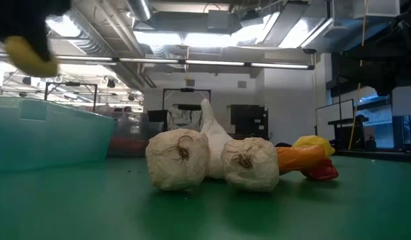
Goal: Sort produce into baskets
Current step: Put the yellow lemon into the blue bin
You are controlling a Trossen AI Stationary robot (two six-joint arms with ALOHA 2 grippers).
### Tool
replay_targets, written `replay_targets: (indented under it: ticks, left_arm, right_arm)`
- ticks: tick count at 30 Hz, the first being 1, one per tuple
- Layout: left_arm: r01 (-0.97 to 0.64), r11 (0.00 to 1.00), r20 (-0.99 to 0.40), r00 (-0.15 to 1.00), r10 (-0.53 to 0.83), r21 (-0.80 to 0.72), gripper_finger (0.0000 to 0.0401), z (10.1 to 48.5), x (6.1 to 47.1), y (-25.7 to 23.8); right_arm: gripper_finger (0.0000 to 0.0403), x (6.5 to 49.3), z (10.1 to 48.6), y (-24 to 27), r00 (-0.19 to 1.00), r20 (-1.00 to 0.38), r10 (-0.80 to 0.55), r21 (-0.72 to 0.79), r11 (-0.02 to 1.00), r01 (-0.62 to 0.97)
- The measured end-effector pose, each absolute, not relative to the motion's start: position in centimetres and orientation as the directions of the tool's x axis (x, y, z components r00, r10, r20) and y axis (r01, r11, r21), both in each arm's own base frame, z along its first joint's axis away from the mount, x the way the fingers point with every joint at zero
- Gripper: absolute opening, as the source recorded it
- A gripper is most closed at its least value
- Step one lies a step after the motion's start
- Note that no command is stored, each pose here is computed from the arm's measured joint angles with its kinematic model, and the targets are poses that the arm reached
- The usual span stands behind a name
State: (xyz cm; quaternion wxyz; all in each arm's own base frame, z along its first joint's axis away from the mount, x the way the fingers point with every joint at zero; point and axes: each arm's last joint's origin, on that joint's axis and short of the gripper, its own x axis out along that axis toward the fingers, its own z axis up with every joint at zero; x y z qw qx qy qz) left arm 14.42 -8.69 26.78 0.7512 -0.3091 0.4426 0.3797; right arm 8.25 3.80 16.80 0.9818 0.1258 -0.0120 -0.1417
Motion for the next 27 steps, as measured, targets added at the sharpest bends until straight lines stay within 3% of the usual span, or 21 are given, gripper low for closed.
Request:
replay_targets:
  ticks: [13, 27]
  left_arm:
    - [-0.895, 0.446, -0.933, 0.169, 0.319, -0.010, 0.0203, 26.4, 11.6, -10.1]
    - [-0.887, 0.461, -0.942, 0.130, 0.309, 0.029, 0.0203, 23.7, 11.4, -10.3]
  right_arm:
    - [0.0280, 8.3, 16.8, 3.8, 0.959, -0.012, -0.282, 0.263, 0.925, 0.275]
    - [0.0280, 8.3, 16.8, 3.8, 0.960, -0.012, -0.281, 0.263, 0.925, 0.275]
